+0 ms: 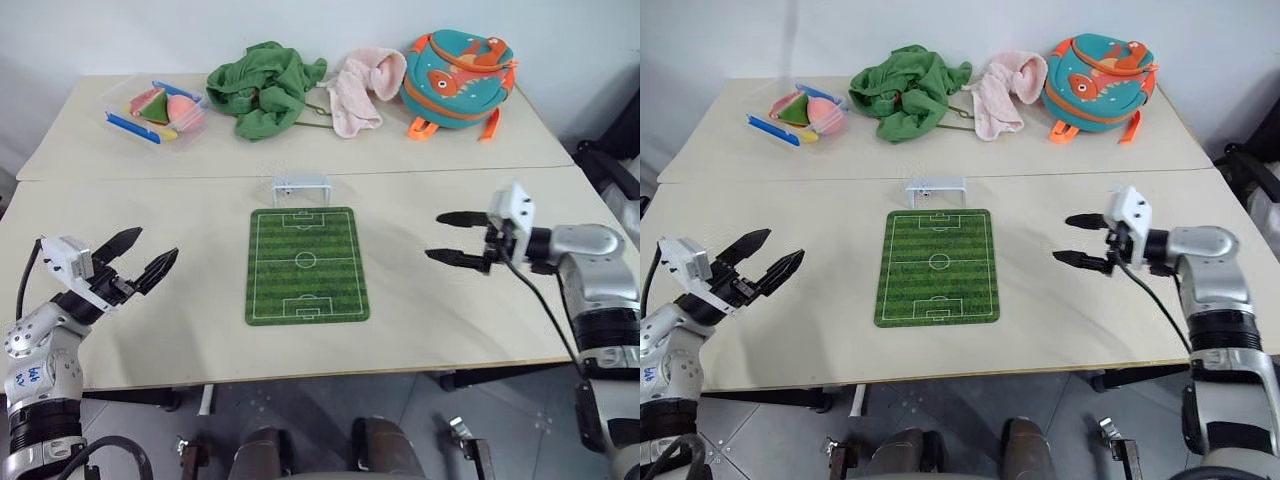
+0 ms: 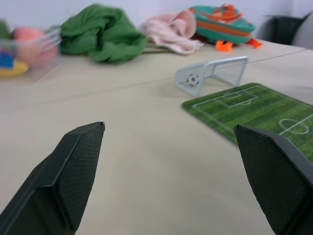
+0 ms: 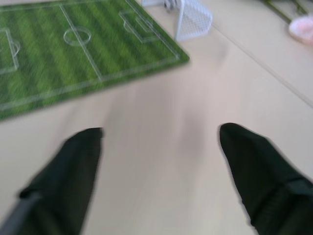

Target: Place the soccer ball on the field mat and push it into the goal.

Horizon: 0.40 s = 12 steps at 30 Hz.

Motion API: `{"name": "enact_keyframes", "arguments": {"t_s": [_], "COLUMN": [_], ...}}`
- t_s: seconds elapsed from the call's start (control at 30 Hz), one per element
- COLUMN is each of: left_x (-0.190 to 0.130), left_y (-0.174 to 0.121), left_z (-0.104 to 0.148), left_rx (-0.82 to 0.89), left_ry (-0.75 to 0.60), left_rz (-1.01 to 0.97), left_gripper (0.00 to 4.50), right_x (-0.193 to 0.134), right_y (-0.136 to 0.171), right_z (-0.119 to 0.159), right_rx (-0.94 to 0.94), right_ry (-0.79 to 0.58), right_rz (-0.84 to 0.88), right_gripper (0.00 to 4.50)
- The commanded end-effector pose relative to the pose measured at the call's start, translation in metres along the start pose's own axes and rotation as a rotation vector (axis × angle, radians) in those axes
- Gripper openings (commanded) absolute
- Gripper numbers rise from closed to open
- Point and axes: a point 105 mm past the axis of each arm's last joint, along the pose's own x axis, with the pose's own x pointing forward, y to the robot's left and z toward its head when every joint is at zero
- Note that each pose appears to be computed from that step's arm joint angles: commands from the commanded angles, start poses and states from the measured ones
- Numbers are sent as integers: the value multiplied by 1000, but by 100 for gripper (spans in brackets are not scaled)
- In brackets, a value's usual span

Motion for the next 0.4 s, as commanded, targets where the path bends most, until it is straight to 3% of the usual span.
{"name": "enact_keyframes", "arguments": {"t_s": [0.03,0.4], "left_x": [-10,-14], "left_y": [7,9], "left_z": [4,4], "left_rx": [-9,8], "left_ry": [35,83], "left_rz": [16,-3], "left_gripper": [450,450], "right_x": [-20,-26], "right_y": [-2,11], "right_z": [0,-11], "right_rx": [-1,82], "right_ry": [-20,-46], "right_rz": [-13,-99], "right_gripper": [448,448]}}
